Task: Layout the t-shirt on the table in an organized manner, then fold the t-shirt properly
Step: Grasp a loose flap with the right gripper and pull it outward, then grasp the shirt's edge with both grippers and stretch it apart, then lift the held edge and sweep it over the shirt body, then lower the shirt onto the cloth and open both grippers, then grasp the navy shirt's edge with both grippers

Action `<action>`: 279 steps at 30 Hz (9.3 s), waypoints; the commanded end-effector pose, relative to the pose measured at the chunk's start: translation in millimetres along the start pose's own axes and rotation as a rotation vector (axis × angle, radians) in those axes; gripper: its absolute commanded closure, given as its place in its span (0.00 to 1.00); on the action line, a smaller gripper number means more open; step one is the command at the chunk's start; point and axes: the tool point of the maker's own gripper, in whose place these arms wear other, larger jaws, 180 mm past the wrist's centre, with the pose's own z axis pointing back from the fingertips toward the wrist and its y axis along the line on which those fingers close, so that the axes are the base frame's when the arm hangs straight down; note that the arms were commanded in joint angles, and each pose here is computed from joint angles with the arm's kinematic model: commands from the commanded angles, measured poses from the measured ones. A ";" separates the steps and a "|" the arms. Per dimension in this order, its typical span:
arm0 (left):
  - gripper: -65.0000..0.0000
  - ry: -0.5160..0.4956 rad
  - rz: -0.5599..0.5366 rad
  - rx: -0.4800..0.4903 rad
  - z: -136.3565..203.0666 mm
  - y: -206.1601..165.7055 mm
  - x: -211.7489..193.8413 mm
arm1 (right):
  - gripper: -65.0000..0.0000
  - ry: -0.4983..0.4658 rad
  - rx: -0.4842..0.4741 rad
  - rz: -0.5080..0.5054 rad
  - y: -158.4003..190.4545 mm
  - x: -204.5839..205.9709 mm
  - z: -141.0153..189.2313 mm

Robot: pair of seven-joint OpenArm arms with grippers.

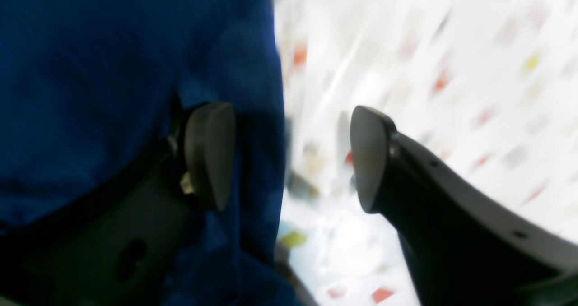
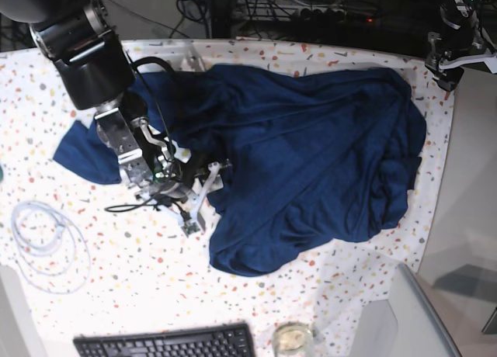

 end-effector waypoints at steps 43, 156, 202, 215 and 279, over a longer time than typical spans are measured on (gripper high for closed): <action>0.35 0.021 -0.037 -0.064 -2.9 -22.8 -7.5 | 1.00 -0.148 -0.240 -0.239 -150.4 -24.6 74.1; 1.00 0.325 -0.664 -0.759 84.7 -174.1 -137.1 | 1.00 -0.291 -0.243 -0.162 -147.6 -107.7 265.3; 1.00 -0.299 -0.203 -0.509 -83.1 -312.0 144.9 | 0.78 -0.619 0.057 -0.218 -153.2 270.3 100.2; 0.00 -0.172 -0.162 -0.506 -118.6 -331.4 125.2 | 0.24 -0.452 0.006 -0.197 -172.2 199.8 89.0; 0.14 0.097 -0.156 -0.437 -139.8 -186.1 -9.8 | 1.00 -0.241 -0.034 -0.325 -140.7 -17.2 75.7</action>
